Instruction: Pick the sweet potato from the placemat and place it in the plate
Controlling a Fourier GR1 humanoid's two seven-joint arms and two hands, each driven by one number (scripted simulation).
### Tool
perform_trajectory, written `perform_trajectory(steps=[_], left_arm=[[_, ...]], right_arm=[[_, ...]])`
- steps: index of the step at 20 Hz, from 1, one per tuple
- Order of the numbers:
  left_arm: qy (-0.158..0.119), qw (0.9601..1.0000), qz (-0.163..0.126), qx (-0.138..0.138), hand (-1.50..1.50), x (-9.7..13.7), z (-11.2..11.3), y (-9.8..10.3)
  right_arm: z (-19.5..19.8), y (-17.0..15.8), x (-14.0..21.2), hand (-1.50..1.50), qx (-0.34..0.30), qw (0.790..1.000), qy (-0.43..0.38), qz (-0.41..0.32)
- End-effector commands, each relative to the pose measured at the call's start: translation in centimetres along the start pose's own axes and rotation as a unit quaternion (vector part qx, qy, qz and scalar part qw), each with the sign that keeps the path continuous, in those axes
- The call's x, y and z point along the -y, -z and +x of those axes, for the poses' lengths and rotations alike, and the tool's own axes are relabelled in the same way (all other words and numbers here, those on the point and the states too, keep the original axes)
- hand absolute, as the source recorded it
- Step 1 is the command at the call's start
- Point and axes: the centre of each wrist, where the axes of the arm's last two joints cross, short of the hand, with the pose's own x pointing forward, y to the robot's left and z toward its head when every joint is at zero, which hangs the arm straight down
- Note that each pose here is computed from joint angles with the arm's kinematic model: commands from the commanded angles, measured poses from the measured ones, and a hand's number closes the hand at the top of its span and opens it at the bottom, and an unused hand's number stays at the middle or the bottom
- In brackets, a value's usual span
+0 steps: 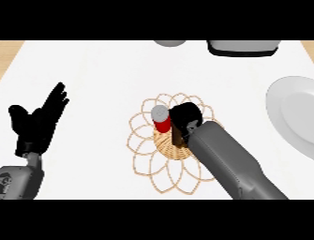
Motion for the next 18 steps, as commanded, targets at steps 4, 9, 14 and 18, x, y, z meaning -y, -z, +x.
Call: perform_trajectory(steps=[4, 9, 14, 18], left_arm=[[-0.001, 1.0, 0.003, 0.002, 0.0, -0.5, -0.8, -0.9], [-0.007, 0.9996, 0.025, -0.009, 0.0, -1.5, -1.5, -1.0], [-0.011, 0.9984, 0.048, -0.027, 0.0, -3.0, -2.2, -1.7], [-0.005, 0.9985, 0.049, -0.022, 0.0, -3.8, -1.8, -1.8]], right_arm=[[2.8, -1.0, -1.0, 1.5, 0.031, 0.997, 0.003, -0.064], [-3.0, -3.7, -4.7, 1.5, 0.131, 0.969, 0.074, -0.197], [-7.1, -8.4, -5.4, 1.5, 0.181, 0.911, 0.147, -0.339], [-11.2, -12.6, -4.0, 1.5, 0.14, 0.838, 0.178, -0.496]])
